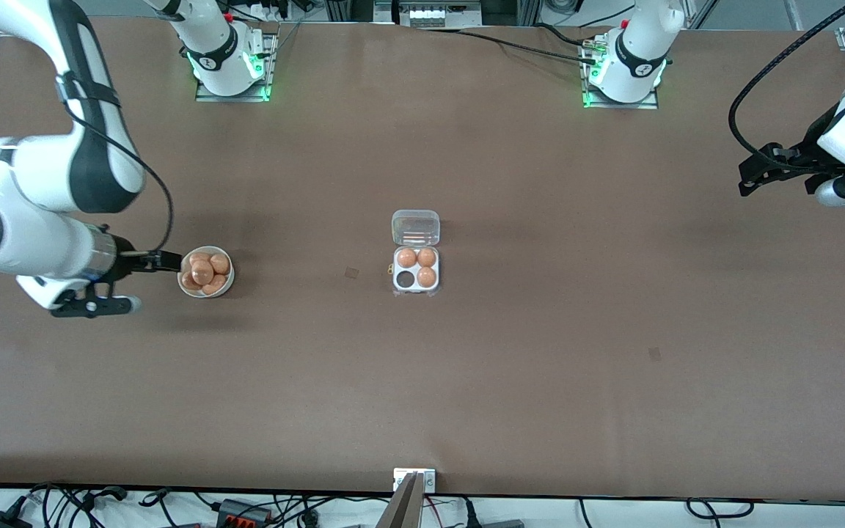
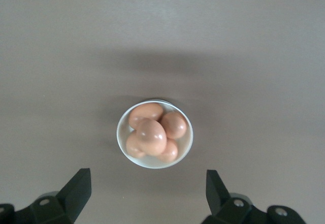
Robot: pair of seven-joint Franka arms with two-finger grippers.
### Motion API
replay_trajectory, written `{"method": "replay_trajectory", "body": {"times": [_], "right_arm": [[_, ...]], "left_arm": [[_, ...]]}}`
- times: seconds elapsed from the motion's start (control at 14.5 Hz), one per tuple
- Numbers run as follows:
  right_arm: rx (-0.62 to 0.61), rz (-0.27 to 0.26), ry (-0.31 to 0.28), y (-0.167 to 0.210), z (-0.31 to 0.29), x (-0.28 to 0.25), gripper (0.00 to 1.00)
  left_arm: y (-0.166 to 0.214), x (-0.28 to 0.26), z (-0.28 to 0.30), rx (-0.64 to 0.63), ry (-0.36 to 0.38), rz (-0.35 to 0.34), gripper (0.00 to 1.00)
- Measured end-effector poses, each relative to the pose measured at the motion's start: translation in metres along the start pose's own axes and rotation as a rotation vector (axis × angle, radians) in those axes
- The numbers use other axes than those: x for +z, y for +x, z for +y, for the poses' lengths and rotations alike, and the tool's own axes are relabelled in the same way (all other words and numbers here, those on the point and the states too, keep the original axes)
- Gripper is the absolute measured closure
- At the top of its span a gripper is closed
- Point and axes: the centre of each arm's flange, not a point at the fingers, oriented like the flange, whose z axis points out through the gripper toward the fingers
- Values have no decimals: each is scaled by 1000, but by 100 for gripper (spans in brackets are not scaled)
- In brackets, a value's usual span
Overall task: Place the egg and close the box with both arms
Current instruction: 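Move the right gripper over the white bowl of eggs, then lower the right gripper and grasp one brown egg from the bowl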
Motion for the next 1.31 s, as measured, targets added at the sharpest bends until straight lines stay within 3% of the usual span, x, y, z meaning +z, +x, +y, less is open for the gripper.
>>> {"method": "replay_trajectory", "body": {"times": [0.62,1.31], "right_arm": [[-28,-139,-11,18,-19,106,0],[-21,-180,-12,14,-13,127,1]], "left_arm": [[-1,0,0,0,0,-6,0],[-1,0,0,0,1,-7,0]]}}
